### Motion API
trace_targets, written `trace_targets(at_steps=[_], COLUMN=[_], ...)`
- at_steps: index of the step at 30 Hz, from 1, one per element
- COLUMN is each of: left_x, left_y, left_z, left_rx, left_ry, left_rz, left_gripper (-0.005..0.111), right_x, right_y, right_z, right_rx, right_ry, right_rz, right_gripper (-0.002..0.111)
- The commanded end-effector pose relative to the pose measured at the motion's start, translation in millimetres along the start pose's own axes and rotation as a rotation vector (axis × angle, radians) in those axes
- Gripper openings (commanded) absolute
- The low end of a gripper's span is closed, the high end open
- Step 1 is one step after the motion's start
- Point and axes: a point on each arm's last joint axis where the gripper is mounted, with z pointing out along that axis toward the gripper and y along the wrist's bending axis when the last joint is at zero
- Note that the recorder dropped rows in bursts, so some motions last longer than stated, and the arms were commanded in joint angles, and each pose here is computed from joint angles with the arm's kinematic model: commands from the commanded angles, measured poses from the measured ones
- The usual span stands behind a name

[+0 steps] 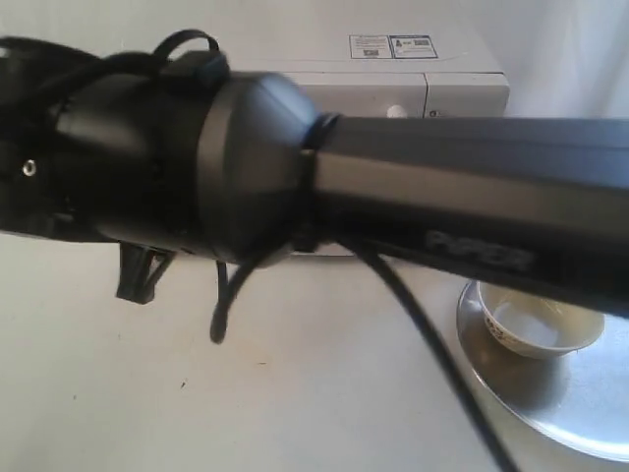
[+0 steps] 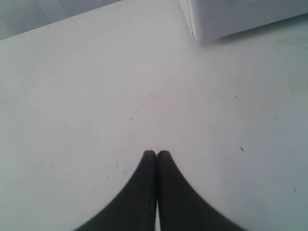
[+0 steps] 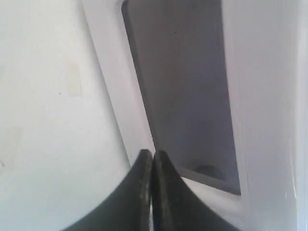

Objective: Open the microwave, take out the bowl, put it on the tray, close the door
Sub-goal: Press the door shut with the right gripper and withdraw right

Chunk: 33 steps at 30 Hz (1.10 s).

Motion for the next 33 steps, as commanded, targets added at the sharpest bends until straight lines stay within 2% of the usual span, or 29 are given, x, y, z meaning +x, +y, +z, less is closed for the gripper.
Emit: trace_targets(at_steps=[1, 4, 8, 13, 18, 29, 33], left_x=[-1, -1, -1, -1, -1, -1, -1], left_y=[0.0, 0.0, 0.0, 0.0, 0.0, 0.0, 0.0], left_z=[-1, -1, -1, -1, -1, -1, -1], left_rx=[0.003, 0.003, 0.003, 0.003, 0.003, 0.003, 0.003], left_ry=[-0.009, -0.009, -0.009, -0.009, -0.009, -0.009, -0.009], left_rz=[-0.004, -0.004, -0.004, -0.004, -0.004, -0.004, -0.004], left_gripper=[0.000, 0.000, 0.000, 0.000, 0.000, 0.000, 0.000], right_x=[14, 29, 61, 100, 116, 133, 137], right_y=[3, 6, -1, -11, -22, -44, -57], right_z=[-49, -69, -85, -111, -133, -145, -141], right_rx=[-0.035, -0.030, -0.075, -0.231, -0.344, -0.316, -0.269], right_ry=[-0.064, -0.093, -0.086, -0.085, -0.114, -0.166, -0.195], right_rz=[0.062, 0.085, 0.269, 0.366, 0.461, 0.535, 0.584], right_gripper=[0.000, 0.000, 0.000, 0.000, 0.000, 0.000, 0.000])
